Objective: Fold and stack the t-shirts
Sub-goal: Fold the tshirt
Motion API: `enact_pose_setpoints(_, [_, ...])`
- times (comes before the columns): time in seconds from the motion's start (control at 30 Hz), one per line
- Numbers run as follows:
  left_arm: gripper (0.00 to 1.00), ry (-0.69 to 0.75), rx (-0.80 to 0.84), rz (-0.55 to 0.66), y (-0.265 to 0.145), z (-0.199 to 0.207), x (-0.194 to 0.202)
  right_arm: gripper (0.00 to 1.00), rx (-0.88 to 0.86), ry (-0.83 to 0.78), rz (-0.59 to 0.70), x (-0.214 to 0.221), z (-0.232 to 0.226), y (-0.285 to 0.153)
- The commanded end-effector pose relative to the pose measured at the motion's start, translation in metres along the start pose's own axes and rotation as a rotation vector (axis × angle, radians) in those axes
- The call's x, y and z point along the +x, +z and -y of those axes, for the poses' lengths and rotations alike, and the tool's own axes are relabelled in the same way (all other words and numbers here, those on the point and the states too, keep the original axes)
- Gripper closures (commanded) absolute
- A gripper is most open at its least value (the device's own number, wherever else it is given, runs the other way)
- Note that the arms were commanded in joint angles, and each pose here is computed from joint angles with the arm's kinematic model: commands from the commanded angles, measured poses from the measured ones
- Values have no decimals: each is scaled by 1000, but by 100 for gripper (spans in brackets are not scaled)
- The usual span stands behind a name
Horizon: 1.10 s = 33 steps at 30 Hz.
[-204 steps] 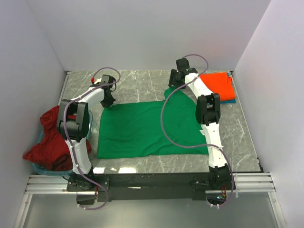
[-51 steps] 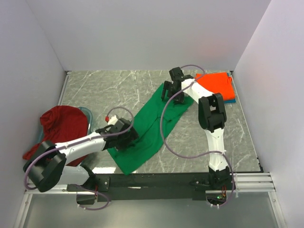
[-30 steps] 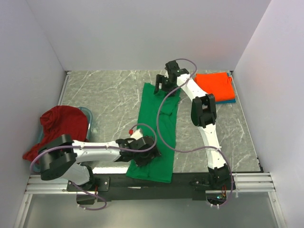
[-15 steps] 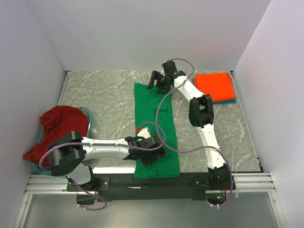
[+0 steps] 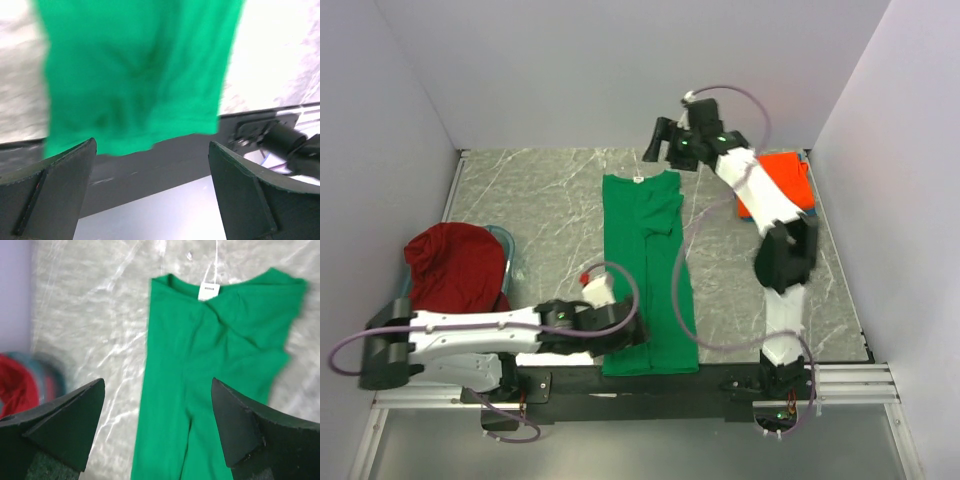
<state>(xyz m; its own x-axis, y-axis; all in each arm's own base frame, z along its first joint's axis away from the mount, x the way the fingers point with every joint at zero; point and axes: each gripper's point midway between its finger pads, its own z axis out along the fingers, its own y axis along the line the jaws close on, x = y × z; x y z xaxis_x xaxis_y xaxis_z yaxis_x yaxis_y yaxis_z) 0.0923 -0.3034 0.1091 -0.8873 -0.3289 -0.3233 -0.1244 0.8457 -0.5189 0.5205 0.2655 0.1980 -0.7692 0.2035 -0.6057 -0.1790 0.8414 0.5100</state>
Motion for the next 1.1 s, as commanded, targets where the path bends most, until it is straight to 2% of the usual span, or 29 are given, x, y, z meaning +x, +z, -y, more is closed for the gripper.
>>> enact_pose_setpoints(0.0, [1,-67,-90,-32,1,-60,14,7,29,-73,175,-20,-20,-91])
enact_pose_setpoints(0.03, [0,-92,-55,-46,-4,-61,16,7,97,-44,124,15,9,-84])
enact_pose_setpoints(0.07, [1,-115,-35,-69,-3,-63,21,7,88,-38,160,19,10,-93])
enact_pose_setpoints(0.1, [0,-122,-23,-79,2,-71,26,7,55,-28,205,22,2,-120])
enact_pose_setpoints(0.13, [0,-131,6,-89,1,-69,27,7,97,1,152,59,25,-115])
enact_pose_setpoints(0.2, [1,-128,3,-97,3,-76,31,7,48,24,215,69,20,-140])
enact_pose_setpoints(0.23, [5,-123,-10,-92,3,-80,30,7,67,60,173,99,36,-136])
enact_pose_setpoints(0.3, [10,-113,-29,-86,4,-85,30,7,38,86,200,111,34,-152])
enact_pose_setpoints(0.33, [18,-107,-40,-87,6,-88,31,7,53,100,169,131,45,-150])
enact_pose_setpoints(0.4, [24,-102,-50,-95,8,-93,33,7,28,97,171,144,43,-160])
enact_pose_setpoints(0.43, [33,-100,-52,-95,10,-93,34,7,41,103,141,161,50,-159])
enact_pose_setpoints(0.53, [49,-87,-57,-97,12,-94,35,7,86,122,118,183,63,-166])
enact_pose_setpoints(0.77, [61,-89,-62,-139,16,-100,45,7,134,140,109,204,79,-176])
enact_pose_setpoints(0.87, [69,-89,-85,-154,18,-104,49,7,144,136,98,208,81,-180])
enact_pose_setpoints(1.0, [85,-79,-144,-149,18,-111,49,7,164,141,57,223,87,-182])
enact_pose_setpoints(1.07, [87,-78,-137,-167,18,-109,52,8,185,133,18,237,92,-185])
